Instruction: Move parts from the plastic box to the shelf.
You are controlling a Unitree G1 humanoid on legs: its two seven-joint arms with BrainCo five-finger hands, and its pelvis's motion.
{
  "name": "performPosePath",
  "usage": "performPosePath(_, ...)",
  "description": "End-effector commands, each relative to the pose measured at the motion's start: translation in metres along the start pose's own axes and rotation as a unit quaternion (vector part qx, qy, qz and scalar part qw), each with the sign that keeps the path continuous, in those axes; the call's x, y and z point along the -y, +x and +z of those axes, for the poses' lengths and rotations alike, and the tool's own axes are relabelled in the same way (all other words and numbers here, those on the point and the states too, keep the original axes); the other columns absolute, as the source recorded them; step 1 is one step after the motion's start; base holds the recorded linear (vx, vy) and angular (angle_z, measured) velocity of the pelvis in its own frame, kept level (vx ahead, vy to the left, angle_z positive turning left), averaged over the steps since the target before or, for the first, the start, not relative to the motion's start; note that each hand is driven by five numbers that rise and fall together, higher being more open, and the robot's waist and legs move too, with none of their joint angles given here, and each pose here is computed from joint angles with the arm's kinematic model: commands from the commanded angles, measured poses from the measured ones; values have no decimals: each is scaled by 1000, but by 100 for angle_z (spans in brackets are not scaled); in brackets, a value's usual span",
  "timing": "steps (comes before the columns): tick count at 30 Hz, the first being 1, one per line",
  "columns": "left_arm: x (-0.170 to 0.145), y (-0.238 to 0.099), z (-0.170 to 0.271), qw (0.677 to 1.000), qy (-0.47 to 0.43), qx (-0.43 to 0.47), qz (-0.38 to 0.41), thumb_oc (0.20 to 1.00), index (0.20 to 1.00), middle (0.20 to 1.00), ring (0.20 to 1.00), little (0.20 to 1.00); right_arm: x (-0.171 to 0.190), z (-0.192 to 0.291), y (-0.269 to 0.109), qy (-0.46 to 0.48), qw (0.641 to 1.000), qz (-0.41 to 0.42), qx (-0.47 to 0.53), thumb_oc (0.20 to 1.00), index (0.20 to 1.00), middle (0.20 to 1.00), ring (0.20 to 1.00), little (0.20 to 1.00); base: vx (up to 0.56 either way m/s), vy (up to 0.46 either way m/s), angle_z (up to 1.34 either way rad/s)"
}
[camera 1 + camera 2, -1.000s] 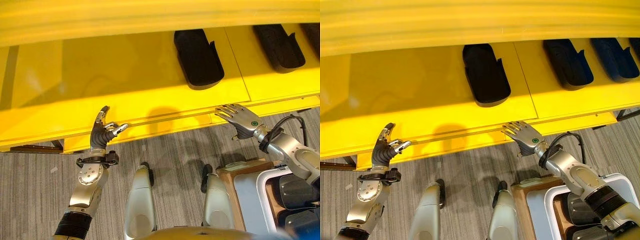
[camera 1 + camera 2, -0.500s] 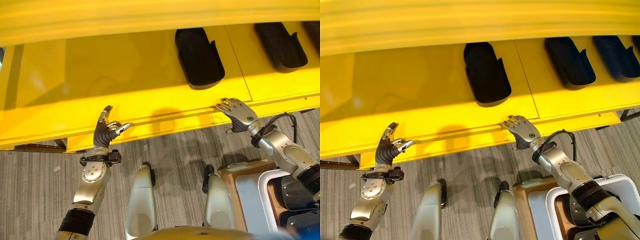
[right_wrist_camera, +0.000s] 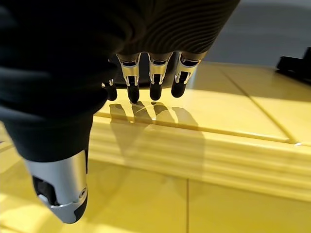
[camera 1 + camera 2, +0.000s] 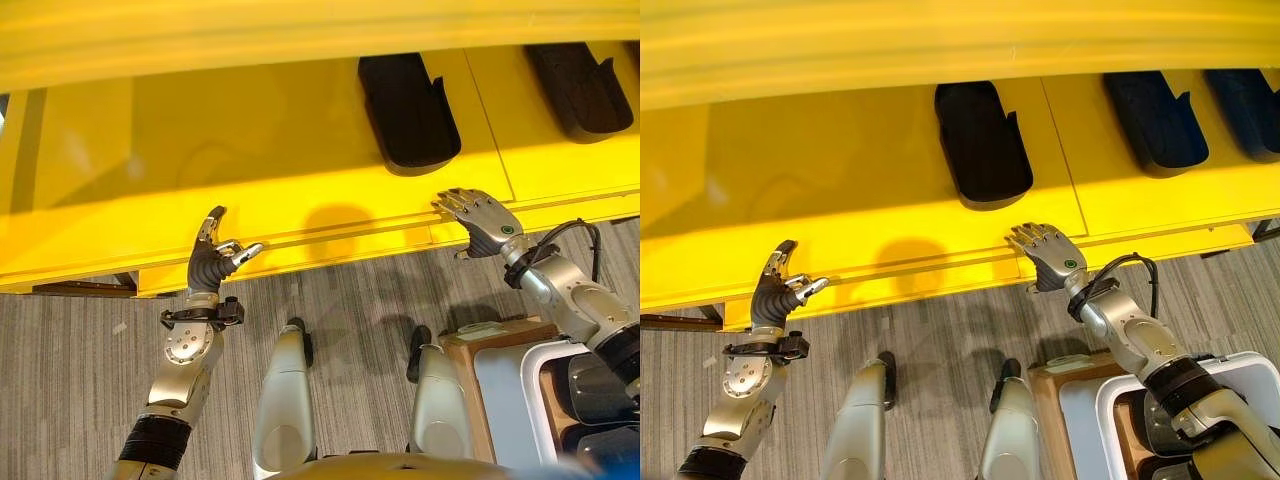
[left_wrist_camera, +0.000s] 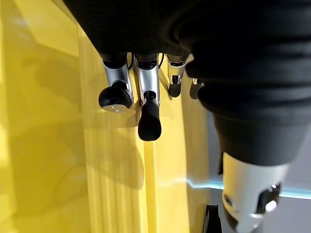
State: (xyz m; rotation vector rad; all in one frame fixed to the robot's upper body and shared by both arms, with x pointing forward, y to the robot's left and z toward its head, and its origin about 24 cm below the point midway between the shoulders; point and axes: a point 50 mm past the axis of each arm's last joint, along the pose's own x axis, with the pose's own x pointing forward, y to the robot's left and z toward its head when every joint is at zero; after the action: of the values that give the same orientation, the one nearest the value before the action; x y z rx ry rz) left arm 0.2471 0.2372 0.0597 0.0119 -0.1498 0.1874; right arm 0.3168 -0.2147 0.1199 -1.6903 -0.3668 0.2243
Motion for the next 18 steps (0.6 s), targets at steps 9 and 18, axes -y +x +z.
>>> performPosePath(9,5,-5,-2,1000,-7,-5,-14,1000,1000,1000,1000,1000,25,-4,23,31,999,-41,-2,1000,1000,1000,1000,1000,0,0,0)
performPosePath(18,3,-6,-2,1000,-9,-4,-9,1000,1000,1000,1000,1000,34,-1,30,37,998,-48,8,1000,1000,1000,1000,1000,1,2,2)
